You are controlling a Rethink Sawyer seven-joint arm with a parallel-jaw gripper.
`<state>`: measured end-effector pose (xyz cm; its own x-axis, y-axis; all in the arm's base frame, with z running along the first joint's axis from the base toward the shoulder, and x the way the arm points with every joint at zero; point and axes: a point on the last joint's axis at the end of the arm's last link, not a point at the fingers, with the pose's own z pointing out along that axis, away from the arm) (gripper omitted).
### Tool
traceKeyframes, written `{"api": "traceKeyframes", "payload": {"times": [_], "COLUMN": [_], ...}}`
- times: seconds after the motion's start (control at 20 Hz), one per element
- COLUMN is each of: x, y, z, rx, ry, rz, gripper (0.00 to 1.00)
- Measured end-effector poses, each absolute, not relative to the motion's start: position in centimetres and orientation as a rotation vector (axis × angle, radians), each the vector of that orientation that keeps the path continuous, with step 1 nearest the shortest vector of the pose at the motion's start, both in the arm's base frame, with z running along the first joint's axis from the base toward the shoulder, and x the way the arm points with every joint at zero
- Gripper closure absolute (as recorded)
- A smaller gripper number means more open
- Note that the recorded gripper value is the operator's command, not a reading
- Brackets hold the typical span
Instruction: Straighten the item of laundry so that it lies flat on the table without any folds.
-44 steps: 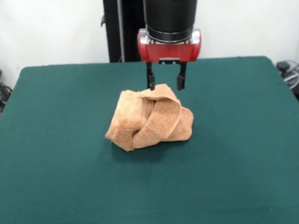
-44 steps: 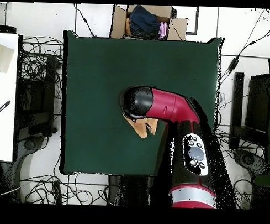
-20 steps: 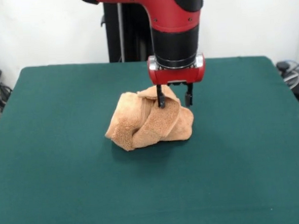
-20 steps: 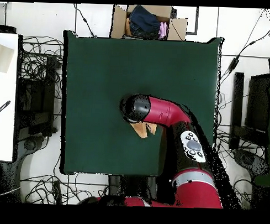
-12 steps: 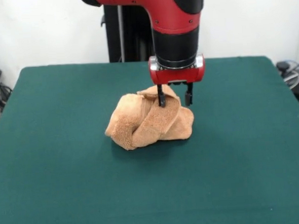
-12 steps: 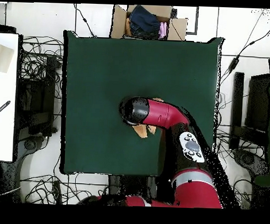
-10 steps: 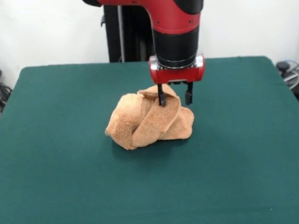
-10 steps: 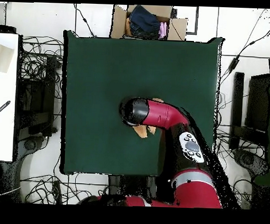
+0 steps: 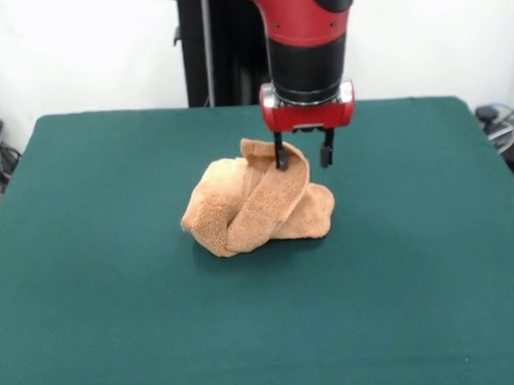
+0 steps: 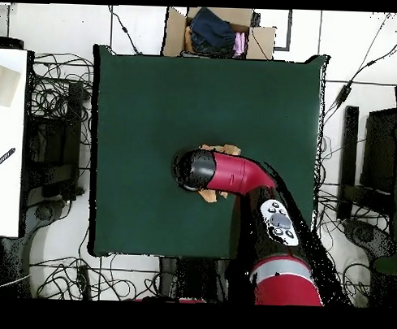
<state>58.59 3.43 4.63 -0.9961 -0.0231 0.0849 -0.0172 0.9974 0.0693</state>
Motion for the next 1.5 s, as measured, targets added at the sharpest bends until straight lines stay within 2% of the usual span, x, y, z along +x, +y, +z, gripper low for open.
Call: {"api": "traceKeyframes", "payload": {"times": [0.85,1.5], "x": [56.7,56.0], "y": [4.6,3.1], "z": [7.4,6.1], "rx": [0.077,0.030], "ry": [-3.058,-3.030], "rz": [-0.085,-0.101], "gripper": [0.00,0.00]}}
